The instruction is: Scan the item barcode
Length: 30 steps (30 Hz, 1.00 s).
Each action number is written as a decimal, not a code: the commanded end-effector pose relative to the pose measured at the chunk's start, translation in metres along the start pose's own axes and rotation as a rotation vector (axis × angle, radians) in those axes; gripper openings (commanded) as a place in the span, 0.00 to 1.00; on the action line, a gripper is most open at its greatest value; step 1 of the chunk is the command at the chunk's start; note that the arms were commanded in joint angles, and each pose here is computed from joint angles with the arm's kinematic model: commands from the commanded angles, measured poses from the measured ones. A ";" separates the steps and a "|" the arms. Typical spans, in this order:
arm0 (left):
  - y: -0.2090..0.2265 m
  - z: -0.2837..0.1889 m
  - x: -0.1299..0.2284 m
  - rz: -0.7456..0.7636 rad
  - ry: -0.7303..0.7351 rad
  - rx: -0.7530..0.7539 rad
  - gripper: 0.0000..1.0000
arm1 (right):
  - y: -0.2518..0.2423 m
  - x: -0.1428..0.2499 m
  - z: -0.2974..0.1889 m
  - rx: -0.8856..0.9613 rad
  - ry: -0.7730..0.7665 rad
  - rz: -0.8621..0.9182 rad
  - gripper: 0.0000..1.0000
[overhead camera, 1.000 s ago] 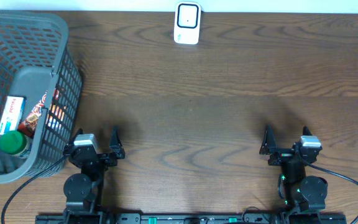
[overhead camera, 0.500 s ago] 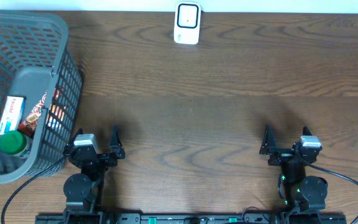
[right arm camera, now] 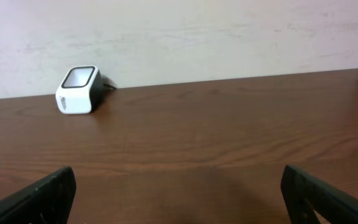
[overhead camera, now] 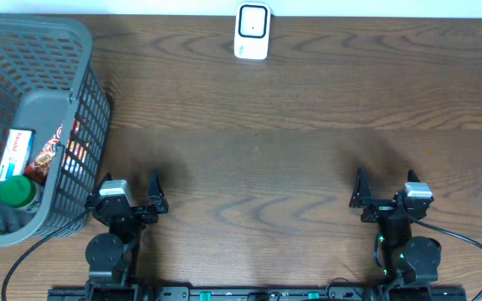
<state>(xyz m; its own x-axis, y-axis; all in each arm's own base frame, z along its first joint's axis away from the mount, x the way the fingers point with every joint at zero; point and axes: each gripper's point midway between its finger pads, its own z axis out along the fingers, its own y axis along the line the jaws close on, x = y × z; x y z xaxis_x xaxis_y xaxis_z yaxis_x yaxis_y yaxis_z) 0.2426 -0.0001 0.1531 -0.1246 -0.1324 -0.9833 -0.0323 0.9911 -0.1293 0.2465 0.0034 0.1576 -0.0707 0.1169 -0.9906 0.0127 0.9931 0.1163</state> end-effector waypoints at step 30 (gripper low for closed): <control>-0.133 -0.040 -0.145 0.069 0.086 0.674 0.97 | -0.001 0.001 0.000 0.003 0.002 -0.014 0.99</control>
<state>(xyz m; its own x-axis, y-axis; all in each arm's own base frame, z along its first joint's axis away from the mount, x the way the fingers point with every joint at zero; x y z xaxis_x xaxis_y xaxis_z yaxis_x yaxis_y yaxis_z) 0.2221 -0.1062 0.2741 -0.1278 0.0039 -0.9918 0.5760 0.8143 -0.0710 0.2465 0.0035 0.1576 -0.0708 0.1165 -0.9907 0.0123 0.9932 0.1159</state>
